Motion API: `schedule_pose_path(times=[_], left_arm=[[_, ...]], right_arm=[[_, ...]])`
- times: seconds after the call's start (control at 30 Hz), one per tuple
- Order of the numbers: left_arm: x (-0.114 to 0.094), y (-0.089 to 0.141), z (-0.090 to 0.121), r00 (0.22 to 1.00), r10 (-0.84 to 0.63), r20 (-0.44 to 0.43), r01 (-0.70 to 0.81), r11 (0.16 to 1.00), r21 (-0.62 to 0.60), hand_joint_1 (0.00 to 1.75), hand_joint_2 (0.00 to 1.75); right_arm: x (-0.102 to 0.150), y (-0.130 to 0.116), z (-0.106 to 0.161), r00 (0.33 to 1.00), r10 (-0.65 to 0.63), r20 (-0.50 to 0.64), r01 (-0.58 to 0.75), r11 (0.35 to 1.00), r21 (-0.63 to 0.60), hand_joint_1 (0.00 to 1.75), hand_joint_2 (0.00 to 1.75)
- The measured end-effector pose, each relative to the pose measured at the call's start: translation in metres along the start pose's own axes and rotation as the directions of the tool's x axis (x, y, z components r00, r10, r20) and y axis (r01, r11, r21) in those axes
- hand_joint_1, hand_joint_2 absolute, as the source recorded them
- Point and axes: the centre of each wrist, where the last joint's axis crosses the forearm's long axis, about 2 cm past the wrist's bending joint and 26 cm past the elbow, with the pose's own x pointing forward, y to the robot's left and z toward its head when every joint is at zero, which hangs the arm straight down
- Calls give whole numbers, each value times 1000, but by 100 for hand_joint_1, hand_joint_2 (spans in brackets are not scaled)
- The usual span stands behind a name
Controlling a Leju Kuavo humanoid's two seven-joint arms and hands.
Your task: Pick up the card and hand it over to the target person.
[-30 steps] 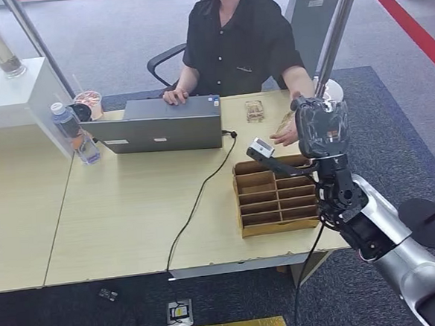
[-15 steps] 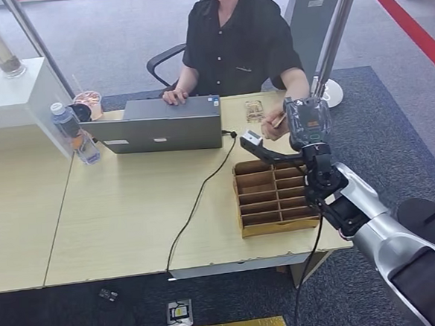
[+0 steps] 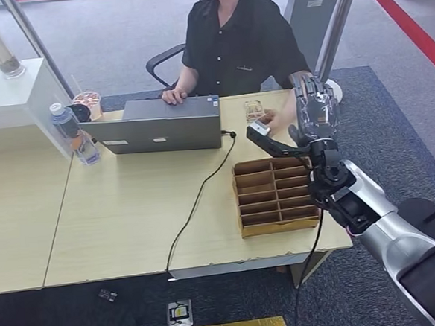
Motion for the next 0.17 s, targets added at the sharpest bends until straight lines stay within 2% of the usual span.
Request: schedule_pose_path(times=[0.17], left_arm=[[1, 2, -2, 1000, 3, -3, -3, 1000, 8, 0, 175]], right_arm=[[-16, -17, 34, 998, -36, -47, 38, 999, 30, 0, 175]])
